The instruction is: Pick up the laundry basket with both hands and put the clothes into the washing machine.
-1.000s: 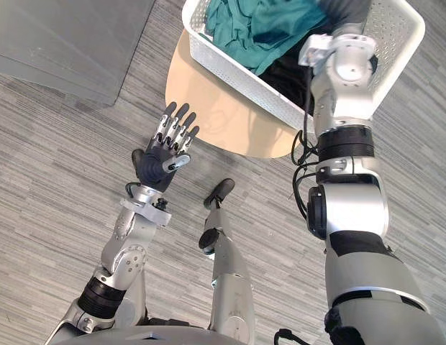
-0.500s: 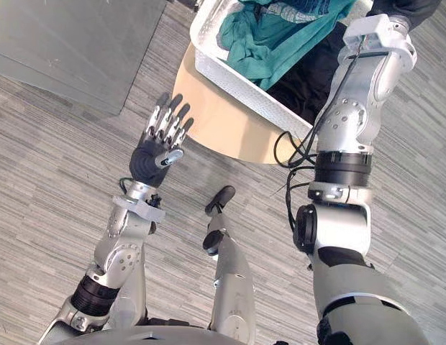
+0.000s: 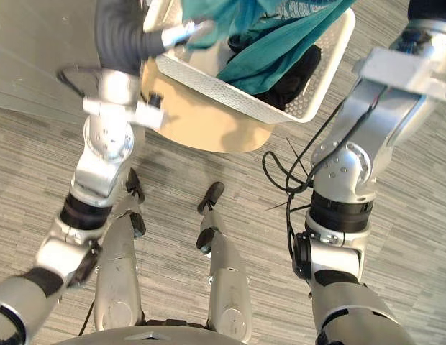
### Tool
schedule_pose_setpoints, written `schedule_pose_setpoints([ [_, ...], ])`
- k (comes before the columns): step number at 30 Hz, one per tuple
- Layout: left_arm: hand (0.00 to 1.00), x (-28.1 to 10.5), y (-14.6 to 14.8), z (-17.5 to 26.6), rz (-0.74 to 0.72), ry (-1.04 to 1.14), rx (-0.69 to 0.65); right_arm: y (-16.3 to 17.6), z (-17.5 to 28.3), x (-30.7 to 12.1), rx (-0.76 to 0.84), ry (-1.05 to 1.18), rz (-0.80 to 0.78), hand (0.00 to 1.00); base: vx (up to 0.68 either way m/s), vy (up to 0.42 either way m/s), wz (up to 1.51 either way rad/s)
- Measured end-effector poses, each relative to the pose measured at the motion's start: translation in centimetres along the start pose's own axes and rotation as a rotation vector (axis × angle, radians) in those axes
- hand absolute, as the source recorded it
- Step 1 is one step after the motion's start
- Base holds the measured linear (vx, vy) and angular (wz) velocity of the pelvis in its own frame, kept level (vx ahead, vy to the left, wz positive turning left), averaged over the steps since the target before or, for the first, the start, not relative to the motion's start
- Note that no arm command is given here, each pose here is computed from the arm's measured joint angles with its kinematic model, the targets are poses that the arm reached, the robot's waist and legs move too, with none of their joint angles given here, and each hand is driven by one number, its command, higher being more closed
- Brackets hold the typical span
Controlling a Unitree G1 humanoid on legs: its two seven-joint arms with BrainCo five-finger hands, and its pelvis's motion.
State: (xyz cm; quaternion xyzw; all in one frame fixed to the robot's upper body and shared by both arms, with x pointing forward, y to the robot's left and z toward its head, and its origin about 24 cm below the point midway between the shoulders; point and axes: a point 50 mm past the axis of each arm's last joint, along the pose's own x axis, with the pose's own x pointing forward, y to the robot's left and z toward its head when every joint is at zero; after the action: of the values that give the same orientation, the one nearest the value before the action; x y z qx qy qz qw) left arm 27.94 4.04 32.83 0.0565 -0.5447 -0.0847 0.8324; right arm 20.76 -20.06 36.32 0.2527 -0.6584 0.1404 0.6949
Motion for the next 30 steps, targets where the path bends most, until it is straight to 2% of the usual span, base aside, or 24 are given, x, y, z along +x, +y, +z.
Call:
schedule_pose_setpoints([
  [2, 0.00, 1.1, -0.3, -0.4, -0.014, 0.003, 0.126, 0.7, 0.3, -0.9, 0.015, 0.010, 0.043, 1.00, -0.02, -0.037, -0.02],
  [6, 0.00, 1.3, -1.2, -2.0, -0.067, 0.095, 0.171, 1.3, 0.1, -1.8, 0.087, 0.030, 0.067, 1.00, 0.00, -0.030, -0.10],
  [11, 0.00, 2.1, -3.3, -3.1, -0.193, 0.179, 0.097, 2.9, -2.5, -3.4, 0.228, 0.152, 0.091, 1.00, 0.01, -0.023, -0.05],
  [15, 0.00, 2.9, -6.2, -2.4, -0.387, 0.214, -0.083, 4.8, -4.5, -4.6, 0.335, 0.249, 0.113, 1.00, 0.02, -0.013, -0.04],
  [18, 0.00, 2.9, -7.8, -2.3, -0.516, 0.246, -0.165, 5.3, -5.1, -5.0, 0.365, 0.284, 0.116, 1.00, 0.00, 0.004, -0.13],
  [23, 0.00, 2.0, -9.4, -2.4, -0.726, 0.294, -0.199, 6.0, -6.0, -5.2, 0.407, 0.310, 0.113, 1.00, 0.00, -0.014, -0.12],
  [26, 0.00, 1.3, -10.6, -2.7, -0.855, 0.319, -0.144, 5.9, -6.5, -5.1, 0.429, 0.320, 0.091, 1.00, 0.01, -0.037, -0.01],
  [30, 0.00, 0.6, -11.5, -3.4, -0.903, 0.353, -0.113, 6.3, -6.7, -5.2, 0.488, 0.287, 0.038, 1.00, 0.02, -0.037, -0.01],
])
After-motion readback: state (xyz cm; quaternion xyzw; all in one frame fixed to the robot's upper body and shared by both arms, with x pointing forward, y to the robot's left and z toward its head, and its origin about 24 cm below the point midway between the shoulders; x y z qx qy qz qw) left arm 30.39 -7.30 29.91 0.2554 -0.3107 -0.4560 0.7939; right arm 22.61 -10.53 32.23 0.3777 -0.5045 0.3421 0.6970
